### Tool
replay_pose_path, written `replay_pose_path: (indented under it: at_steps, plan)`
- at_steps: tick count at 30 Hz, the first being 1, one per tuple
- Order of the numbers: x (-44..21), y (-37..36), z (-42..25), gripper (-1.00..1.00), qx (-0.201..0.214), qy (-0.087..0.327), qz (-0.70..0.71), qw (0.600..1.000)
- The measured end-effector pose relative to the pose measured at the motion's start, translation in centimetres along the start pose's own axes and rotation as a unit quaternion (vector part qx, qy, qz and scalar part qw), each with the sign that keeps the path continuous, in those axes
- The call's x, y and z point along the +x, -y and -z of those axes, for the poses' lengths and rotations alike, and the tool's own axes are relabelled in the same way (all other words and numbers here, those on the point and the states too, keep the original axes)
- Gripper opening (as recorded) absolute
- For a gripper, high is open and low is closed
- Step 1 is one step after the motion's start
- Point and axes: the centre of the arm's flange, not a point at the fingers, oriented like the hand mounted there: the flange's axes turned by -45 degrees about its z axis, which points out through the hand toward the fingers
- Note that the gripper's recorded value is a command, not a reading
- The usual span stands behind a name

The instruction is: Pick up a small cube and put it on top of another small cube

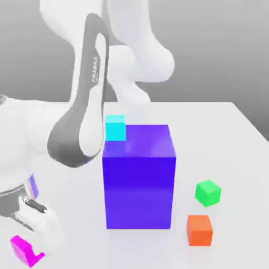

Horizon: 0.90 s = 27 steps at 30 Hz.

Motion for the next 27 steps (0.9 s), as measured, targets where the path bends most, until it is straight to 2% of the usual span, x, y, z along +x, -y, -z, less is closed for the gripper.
replay_pose_path:
  at_steps: [7,9,12,15,20,27]
  plan:
    - [-11.4,14.2,-0.2,-1.00,0.019,0.027,0.218,0.975]
    - [-16.4,18.1,-0.3,-1.00,0.022,0.037,0.296,0.954]
    - [-26.8,23.7,-0.8,-1.00,0.019,0.054,0.443,0.895]
    - [-33.1,24.0,-0.9,-1.00,0.010,0.059,0.527,0.848]
    - [-37.0,21.4,-0.7,-1.00,-0.043,0.021,0.594,0.803]
    - [-36.9,20.7,-6.1,-1.00,-0.051,0.015,0.599,0.799]
